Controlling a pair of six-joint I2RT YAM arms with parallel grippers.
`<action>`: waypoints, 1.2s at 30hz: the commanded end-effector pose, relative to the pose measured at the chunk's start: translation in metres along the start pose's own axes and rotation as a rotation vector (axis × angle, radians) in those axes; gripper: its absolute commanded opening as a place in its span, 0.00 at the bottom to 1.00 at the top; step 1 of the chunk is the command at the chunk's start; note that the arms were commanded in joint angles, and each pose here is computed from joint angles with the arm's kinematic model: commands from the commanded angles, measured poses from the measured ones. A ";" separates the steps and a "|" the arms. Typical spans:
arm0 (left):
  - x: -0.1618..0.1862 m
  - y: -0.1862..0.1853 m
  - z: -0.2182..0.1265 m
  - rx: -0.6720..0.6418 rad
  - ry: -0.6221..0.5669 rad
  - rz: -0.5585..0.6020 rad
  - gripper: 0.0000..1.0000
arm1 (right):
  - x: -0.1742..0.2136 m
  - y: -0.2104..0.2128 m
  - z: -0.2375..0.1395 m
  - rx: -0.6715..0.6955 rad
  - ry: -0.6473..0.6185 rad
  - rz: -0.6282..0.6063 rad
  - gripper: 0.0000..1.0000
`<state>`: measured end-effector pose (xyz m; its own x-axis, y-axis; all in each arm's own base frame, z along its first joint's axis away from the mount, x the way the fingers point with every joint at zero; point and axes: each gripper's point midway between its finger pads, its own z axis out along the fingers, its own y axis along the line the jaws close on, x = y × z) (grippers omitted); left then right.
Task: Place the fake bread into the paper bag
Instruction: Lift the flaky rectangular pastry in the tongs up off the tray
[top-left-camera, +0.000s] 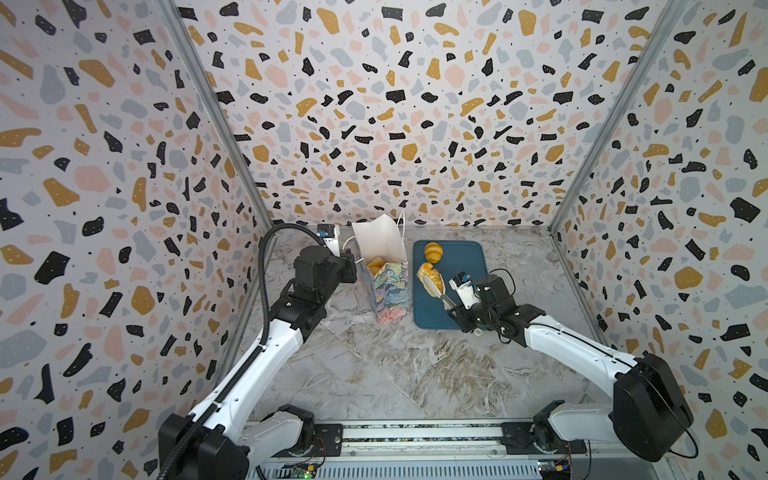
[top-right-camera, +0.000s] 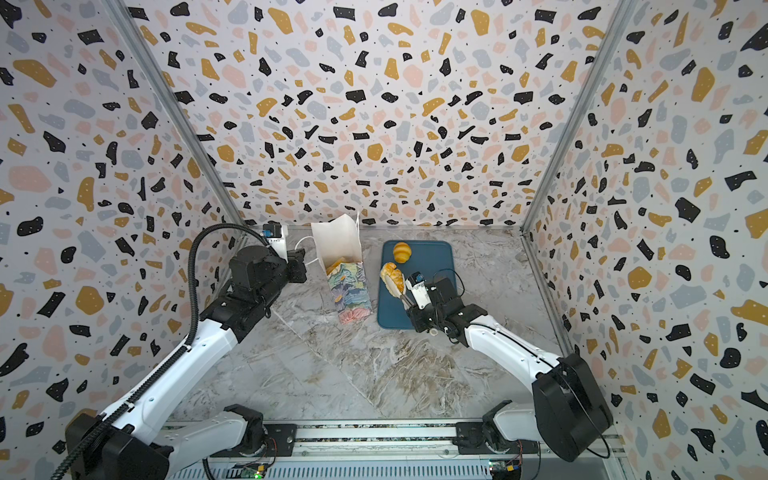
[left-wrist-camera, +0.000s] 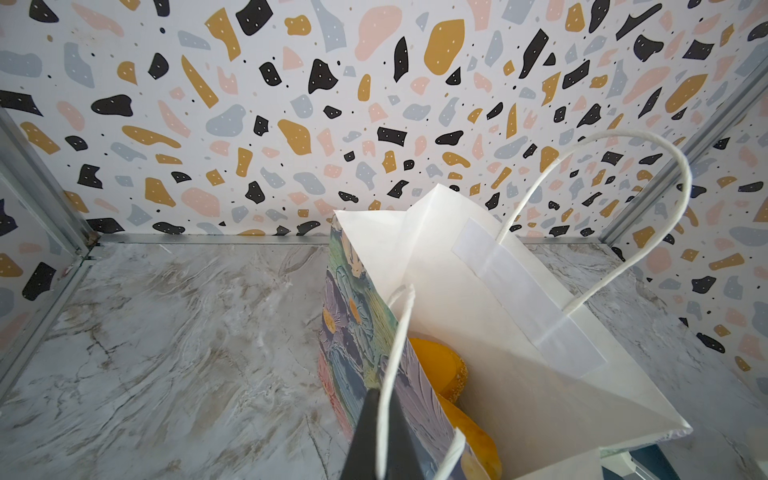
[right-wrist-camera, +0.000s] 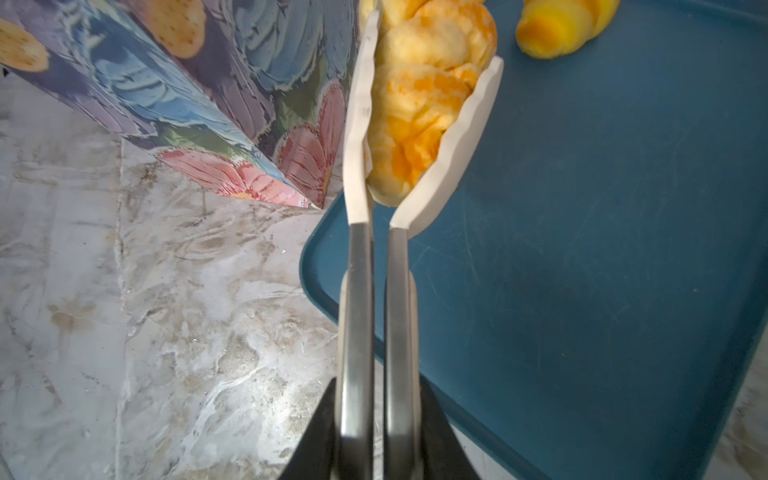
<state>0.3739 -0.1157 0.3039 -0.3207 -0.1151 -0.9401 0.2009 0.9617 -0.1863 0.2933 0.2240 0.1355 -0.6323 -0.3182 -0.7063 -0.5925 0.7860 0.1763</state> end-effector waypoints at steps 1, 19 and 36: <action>-0.009 -0.002 -0.009 0.006 -0.040 0.005 0.00 | -0.025 0.003 -0.015 0.012 -0.082 0.015 0.16; -0.008 -0.003 -0.008 0.013 -0.044 -0.006 0.00 | -0.076 0.022 -0.075 -0.033 -0.284 0.075 0.16; -0.008 -0.006 -0.009 0.029 -0.041 -0.001 0.00 | -0.126 0.034 -0.113 -0.056 -0.458 0.100 0.17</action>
<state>0.3683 -0.1143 0.3119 -0.3005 -0.1230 -0.9458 0.2065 0.9597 -0.1904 0.2894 0.2277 0.2519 -0.5218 -0.0642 -0.8506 -0.5567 0.7812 0.2825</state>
